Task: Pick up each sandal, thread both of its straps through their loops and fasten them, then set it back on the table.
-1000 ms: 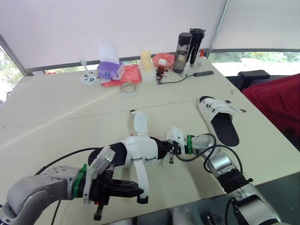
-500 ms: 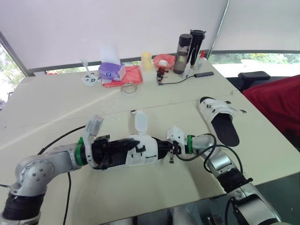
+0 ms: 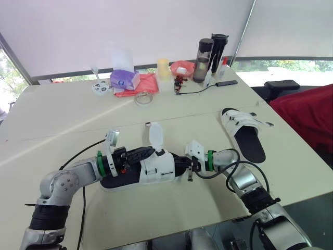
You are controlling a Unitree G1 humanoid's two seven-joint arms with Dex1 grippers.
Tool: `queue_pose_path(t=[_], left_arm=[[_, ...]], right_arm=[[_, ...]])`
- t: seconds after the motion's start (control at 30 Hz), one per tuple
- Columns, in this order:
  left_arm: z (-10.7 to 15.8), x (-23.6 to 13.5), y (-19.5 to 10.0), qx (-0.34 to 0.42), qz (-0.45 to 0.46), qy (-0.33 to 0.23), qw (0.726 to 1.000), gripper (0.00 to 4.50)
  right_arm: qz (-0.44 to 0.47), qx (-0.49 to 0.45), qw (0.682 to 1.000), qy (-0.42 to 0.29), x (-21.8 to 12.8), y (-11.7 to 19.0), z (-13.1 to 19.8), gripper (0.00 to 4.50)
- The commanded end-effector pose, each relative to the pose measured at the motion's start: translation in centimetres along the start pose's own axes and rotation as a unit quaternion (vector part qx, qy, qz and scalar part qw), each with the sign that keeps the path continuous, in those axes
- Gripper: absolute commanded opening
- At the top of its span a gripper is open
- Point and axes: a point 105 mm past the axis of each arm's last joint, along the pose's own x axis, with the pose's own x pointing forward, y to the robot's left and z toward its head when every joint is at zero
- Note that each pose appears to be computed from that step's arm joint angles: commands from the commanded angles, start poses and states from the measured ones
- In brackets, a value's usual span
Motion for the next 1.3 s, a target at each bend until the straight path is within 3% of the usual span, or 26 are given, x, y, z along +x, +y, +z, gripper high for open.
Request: queue_pose_path(t=[0.03, 0.1, 0.13, 0.33, 0.47, 0.63, 0.87, 1.17, 1.3], left_arm=[[1.8, -0.9, 0.0, 0.006, 0.002, -0.035, 0.999, 3.44], [2.2, -1.3, 0.3, 0.011, 0.009, -0.044, 0.999, 4.41], [2.5, -1.5, 0.5, 0.015, 0.014, -0.05, 0.999, 4.48], [4.8, -1.8, 0.6, 0.061, 0.029, -0.076, 0.995, 4.48], [6.6, -2.0, 2.7, 0.064, 0.085, -0.109, 0.988, 4.48], [7.2, -2.0, 4.2, 0.051, 0.105, -0.108, 0.987, 4.48], [4.3, -1.1, 5.1, -0.035, 0.091, -0.048, 0.994, 4.48], [2.9, 0.6, 6.1, -0.052, 0.088, -0.022, 0.995, 4.48], [3.1, 0.9, 6.1, -0.049, 0.081, -0.026, 0.995, 3.22]], right_arm=[[0.003, 0.055, 0.994, 0.092, -0.3, 1.6, -5.3, 0.04], [0.003, 0.055, 0.994, 0.092, -0.4, 1.6, -5.3, 0.04], [0.003, 0.055, 0.994, 0.092, -0.4, 1.6, -5.3, 0.04], [0.003, 0.056, 0.994, 0.092, -0.2, 1.5, -5.3, 0.04], [0.005, 0.056, 0.994, 0.092, -0.1, 1.6, -5.3, 0.04], [0.007, 0.056, 0.994, 0.091, 0.0, 1.6, -5.3, 0.04], [0.005, 0.056, 0.994, 0.092, 0.0, 1.7, -5.3, 0.04], [0.005, 0.055, 0.994, 0.092, 0.0, 1.8, -5.3, 0.04], [0.004, 0.055, 0.994, 0.093, 0.0, 1.8, -5.4, 0.04]])
